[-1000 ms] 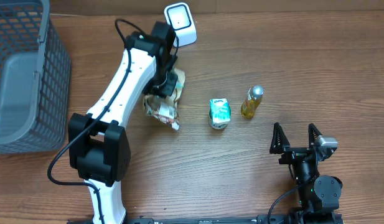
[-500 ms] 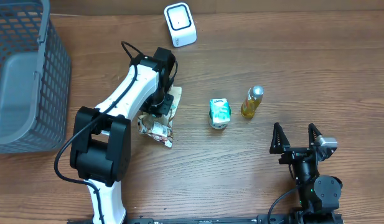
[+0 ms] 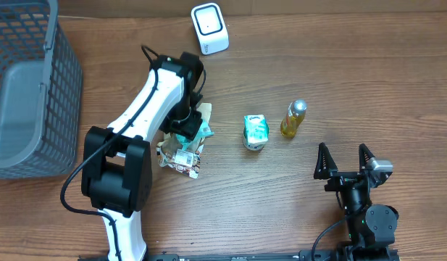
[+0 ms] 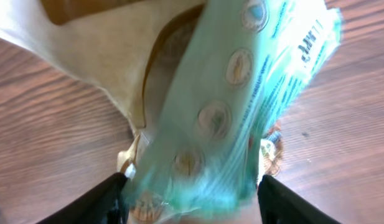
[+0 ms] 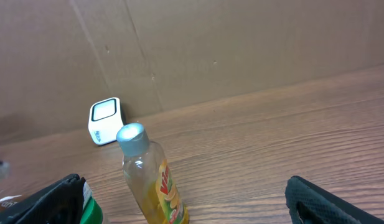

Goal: Scan the item barcode
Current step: 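Lower the items onto the table left of the tub and release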

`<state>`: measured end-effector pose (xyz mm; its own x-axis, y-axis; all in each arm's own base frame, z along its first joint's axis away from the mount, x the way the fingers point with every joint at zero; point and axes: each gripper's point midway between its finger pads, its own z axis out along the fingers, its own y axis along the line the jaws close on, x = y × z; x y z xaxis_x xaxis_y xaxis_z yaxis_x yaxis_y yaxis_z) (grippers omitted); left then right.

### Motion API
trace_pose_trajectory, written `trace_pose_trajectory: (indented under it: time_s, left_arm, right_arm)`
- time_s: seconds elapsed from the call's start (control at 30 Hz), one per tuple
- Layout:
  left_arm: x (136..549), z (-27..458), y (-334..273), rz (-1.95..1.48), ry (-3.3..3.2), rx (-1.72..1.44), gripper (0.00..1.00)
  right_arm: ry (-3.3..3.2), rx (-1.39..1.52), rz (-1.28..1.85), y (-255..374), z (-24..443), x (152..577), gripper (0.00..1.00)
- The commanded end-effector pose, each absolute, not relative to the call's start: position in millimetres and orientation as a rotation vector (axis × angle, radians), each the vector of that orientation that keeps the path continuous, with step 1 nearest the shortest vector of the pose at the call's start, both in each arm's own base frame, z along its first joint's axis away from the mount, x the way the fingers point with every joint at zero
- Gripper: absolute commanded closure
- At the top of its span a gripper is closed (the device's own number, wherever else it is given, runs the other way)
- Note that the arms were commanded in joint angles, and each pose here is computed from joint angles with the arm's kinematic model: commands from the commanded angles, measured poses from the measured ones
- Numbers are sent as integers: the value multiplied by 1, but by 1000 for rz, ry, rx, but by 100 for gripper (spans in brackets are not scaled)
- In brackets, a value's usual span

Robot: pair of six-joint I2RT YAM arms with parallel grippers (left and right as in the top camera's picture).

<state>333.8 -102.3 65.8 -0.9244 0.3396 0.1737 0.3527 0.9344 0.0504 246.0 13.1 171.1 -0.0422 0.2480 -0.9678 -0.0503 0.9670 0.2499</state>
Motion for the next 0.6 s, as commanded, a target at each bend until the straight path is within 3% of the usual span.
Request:
trace_pose_trajectory:
  time_s: [0.0, 0.03, 0.1, 0.47, 0.57]
  left_arm:
    - [350, 94, -121, 22, -2988, -567, 16]
    - [350, 99, -125, 59, -2993, -568, 7]
    - [352, 101, -129, 86, -3000, -567, 0]
    - [370, 106, -154, 321, -3086, -482, 0]
    - [386, 131, -155, 532, -3160, -431, 0]
  right_arm:
    - [1592, 153, 239, 13, 170, 246, 0]
    - [1592, 153, 239, 13, 170, 246, 0]
    - [1592, 152, 238, 13, 170, 246, 0]
    - [1592, 153, 239, 13, 170, 246, 0]
    - [1592, 153, 239, 13, 170, 246, 0]
